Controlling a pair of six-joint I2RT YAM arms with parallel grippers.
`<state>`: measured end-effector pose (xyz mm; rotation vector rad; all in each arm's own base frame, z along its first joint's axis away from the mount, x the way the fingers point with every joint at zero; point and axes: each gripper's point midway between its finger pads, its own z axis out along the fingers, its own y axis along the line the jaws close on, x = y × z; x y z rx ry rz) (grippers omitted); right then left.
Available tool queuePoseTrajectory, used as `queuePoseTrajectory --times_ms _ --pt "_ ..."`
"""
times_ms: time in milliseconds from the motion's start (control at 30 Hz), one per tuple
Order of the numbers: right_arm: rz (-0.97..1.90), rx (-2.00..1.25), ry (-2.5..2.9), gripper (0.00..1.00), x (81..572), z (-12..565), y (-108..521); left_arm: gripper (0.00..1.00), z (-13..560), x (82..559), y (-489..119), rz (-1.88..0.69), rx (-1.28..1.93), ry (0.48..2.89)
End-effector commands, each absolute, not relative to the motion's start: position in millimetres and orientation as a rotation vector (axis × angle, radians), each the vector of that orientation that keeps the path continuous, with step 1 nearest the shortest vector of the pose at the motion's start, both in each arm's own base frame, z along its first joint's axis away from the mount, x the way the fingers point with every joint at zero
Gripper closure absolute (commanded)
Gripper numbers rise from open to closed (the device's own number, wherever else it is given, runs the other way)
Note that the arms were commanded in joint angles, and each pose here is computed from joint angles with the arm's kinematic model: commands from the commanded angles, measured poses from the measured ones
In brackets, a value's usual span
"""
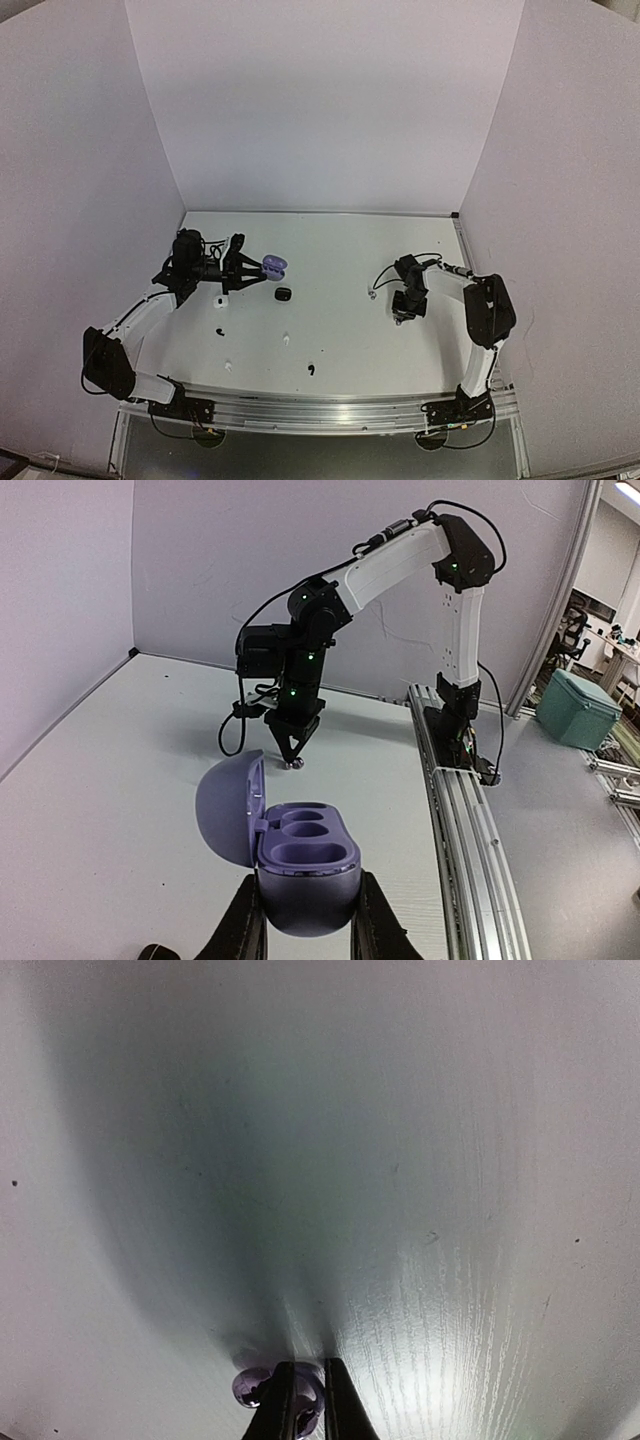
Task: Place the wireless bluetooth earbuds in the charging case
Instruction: Pick up the right earbud from the center of the board.
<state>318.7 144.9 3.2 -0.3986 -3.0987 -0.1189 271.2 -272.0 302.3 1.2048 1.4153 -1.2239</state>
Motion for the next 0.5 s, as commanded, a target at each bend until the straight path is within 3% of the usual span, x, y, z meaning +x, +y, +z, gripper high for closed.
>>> queuePoseTrajectory --times_ms 0,133,267,467 --pt "0.037 -0.395 -2.925 0.90 270 -42 125 1.00 311 272 -269 -1.192 1.206 1.389" --pt "0.030 -0.402 -2.901 0.88 261 -50 127 1.00 311 272 -269 -1.191 1.207 1.388" --pt "0.033 -0.379 -2.902 0.99 260 -53 129 1.00 310 272 -269 -1.189 1.209 1.388" --pt "-0.004 -0.387 -2.954 1.00 273 -44 134 1.00 311 271 -268 -1.182 1.209 1.386"
